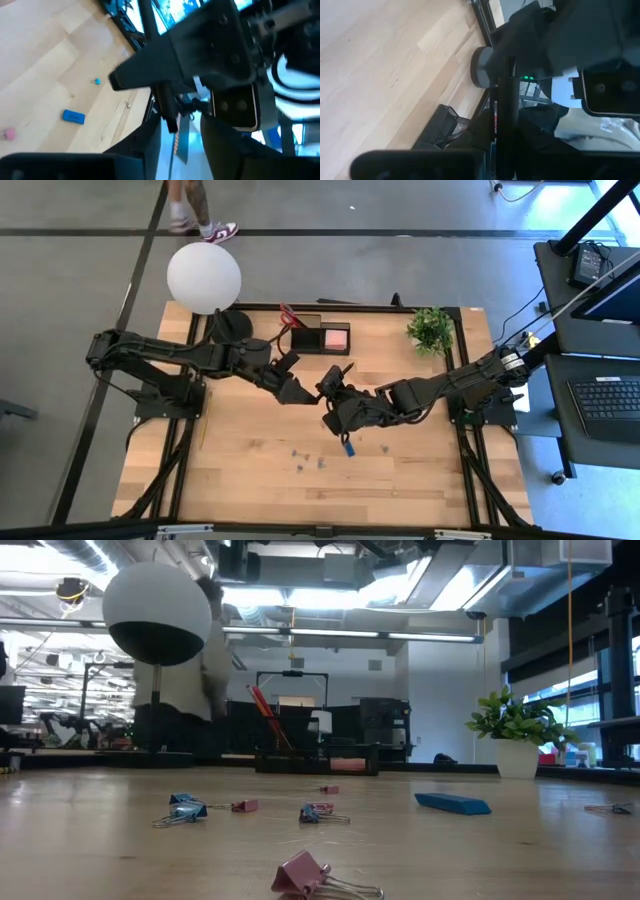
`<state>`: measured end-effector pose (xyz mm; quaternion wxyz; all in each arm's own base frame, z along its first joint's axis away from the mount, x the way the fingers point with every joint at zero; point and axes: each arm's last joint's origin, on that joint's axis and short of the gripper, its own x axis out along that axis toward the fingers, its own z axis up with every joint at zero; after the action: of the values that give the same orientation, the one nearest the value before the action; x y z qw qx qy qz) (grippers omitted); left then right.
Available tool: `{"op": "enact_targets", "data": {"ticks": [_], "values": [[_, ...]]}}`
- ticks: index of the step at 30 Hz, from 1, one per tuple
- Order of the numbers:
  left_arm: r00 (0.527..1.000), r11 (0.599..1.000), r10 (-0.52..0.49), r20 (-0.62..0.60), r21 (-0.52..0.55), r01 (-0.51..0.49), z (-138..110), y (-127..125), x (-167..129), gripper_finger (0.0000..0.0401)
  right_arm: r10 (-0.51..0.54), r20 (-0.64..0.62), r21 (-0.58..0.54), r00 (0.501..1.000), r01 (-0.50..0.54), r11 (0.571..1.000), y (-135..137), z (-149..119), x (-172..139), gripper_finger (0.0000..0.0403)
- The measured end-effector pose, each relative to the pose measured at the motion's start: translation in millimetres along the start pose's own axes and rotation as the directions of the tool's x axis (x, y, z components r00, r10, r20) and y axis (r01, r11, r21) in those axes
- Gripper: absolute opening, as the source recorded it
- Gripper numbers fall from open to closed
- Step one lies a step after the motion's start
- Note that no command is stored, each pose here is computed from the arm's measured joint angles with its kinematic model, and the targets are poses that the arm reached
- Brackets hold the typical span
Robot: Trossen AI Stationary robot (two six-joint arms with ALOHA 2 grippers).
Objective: Pick and place office supplies into organizer
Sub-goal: Put the black pen into the black desk organizer
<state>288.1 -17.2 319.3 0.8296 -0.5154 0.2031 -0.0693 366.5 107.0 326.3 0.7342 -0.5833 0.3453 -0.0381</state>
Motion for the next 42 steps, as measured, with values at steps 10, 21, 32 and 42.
{"op": "enact_targets", "data": {"ticks": [10, 21, 32, 42], "values": [[0.993, 0.983, 0.036, -0.116, 0.181, -0.014, -6.5, 6.6, -0.4, 0.0175, 0.004, -0.011, 0.1, 1.0, -0.003, 0.995, -0.4, -2.2, 1.7, 0.0048], [0.968, 0.919, 0.24, -0.073, 0.338, -0.202, -10.8, 18.4, -11.7, 0.0175, 0.026, -0.021, 0.356, 0.999, -0.017, 0.934, -10.1, -17.5, 15.4, 0.0048], [0.859, 0.657, 0.341, 0.382, 0.557, -0.508, -24.1, -8.1, -35.7, 0.0173, 0.062, 0.168, 0.72, 0.984, -0.166, 0.674, -56.8, -82.3, 57.2, 0.0049], [0.675, 0.588, 0.341, 0.654, 0.413, -0.696, -51.1, 3.2, -56.1, 0.0173, -0.172, 0.402, 0.804, 0.899, -0.257, 0.536, -102.6, -137.4, 90.3, 0.0049]]}}
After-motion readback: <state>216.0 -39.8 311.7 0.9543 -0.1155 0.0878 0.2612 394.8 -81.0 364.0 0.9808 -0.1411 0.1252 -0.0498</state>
